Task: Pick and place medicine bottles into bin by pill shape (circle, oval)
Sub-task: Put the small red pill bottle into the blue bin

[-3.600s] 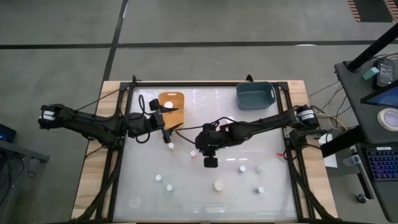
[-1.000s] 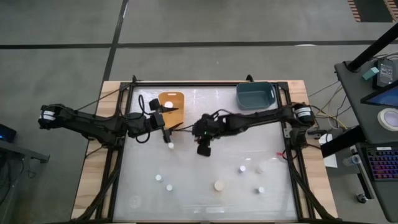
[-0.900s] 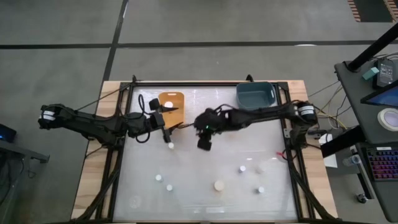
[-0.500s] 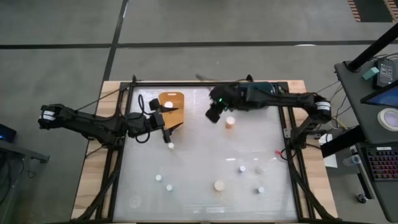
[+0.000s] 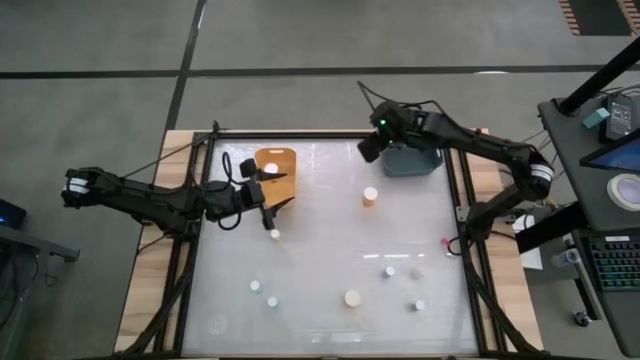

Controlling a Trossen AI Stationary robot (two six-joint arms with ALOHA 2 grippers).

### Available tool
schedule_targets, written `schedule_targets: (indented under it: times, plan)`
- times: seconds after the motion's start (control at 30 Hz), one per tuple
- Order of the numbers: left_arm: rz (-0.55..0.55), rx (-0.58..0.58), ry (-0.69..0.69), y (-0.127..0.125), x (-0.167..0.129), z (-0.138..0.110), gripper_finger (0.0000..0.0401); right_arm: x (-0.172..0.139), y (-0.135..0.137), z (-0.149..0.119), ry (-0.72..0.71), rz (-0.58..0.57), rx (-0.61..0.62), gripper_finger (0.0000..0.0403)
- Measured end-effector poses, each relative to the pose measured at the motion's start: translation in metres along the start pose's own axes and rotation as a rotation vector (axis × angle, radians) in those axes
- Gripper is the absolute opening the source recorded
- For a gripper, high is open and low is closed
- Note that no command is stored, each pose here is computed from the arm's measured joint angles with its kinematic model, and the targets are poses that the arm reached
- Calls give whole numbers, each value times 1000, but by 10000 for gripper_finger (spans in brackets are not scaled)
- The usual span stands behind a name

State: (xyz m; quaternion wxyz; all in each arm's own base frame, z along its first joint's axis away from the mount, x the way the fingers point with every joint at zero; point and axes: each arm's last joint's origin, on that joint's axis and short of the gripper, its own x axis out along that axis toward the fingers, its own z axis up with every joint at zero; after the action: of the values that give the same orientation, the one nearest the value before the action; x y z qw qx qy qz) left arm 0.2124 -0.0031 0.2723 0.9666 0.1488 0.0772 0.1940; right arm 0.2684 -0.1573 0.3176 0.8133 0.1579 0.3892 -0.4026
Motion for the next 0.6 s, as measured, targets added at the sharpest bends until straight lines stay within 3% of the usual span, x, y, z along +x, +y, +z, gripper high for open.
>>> schedule_targets:
  times: [0.33,0.6]
  plan:
    - [0,0,0,0,0,0,281,12,-52,-33,69,-115,138,117]
    - [0,-3,0,0,0,0,281,39,-75,-64,83,-163,210,115]
